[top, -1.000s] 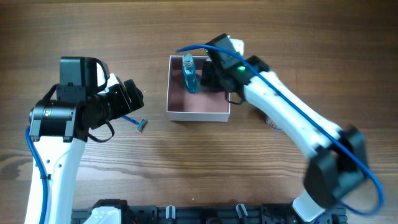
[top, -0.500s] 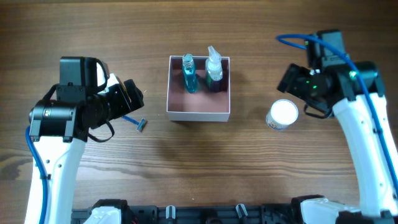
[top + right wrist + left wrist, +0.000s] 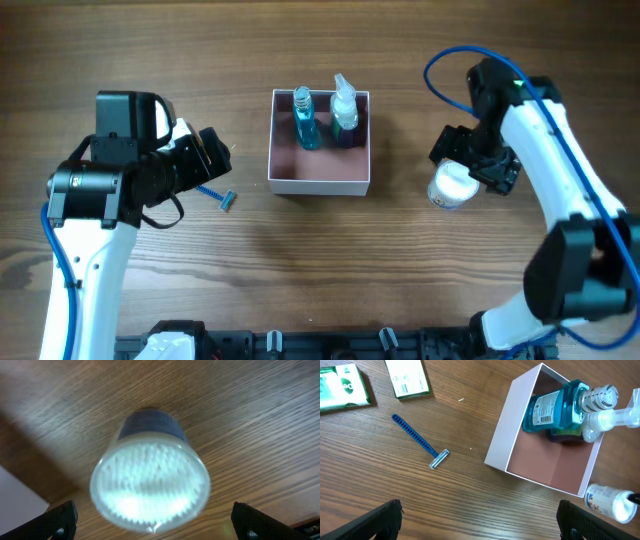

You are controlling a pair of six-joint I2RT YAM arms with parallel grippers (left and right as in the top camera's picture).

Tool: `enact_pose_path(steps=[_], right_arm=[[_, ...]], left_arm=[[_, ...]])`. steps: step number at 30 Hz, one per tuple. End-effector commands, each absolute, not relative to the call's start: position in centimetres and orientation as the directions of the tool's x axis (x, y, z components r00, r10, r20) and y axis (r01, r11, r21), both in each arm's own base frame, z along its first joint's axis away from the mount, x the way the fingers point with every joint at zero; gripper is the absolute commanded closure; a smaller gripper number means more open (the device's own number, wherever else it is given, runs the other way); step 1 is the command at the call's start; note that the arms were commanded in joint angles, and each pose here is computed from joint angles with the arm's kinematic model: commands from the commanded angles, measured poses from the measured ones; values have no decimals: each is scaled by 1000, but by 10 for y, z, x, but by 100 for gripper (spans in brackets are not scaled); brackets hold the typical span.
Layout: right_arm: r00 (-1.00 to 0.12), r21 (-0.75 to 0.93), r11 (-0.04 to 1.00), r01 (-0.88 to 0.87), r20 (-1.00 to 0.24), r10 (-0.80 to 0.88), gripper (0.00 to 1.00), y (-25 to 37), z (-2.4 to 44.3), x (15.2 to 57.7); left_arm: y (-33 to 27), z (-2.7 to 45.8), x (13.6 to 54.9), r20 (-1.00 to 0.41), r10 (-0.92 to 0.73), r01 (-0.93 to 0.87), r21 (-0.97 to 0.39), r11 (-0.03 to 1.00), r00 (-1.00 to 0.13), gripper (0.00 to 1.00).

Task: Pack container
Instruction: 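Lower right gripper onto the white cotton-swab tub and grasp it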

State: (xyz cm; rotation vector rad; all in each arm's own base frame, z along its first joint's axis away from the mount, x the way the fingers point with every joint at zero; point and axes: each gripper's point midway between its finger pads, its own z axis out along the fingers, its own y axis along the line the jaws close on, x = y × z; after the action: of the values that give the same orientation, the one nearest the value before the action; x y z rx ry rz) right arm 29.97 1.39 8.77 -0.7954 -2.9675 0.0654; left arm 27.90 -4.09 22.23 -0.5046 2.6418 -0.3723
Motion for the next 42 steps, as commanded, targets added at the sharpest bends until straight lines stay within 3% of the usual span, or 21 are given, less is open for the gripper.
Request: enact_pose_path(steps=[1, 8, 17, 25, 34, 42], right_arm=[[-860, -70, 867, 493, 112, 498, 0, 17, 67, 297], [-853, -83, 868, 490, 158, 497, 0, 19, 41, 292], [-862, -42, 879, 476, 177, 475, 2, 26, 40, 293], [-862, -41, 879, 476, 177, 475, 24, 26, 40, 293], [-863, -39, 879, 476, 174, 475, 38, 26, 40, 294], [-869, -32, 880, 474, 147, 473, 96, 25, 43, 299]], left_arm=[[-43, 229, 282, -369, -397, -275, -341, 899, -840, 0], [-43, 229, 282, -369, -397, -275, -341, 899, -840, 0], [-43, 229, 282, -369, -397, -275, -341, 899, -840, 0], [-43, 229, 282, -369, -397, -275, -341, 899, -840, 0], [-43, 229, 282, -369, -397, -275, -341, 899, -840, 0], [-43, 228, 280, -364, -397, -277, -339, 899, -843, 0]])
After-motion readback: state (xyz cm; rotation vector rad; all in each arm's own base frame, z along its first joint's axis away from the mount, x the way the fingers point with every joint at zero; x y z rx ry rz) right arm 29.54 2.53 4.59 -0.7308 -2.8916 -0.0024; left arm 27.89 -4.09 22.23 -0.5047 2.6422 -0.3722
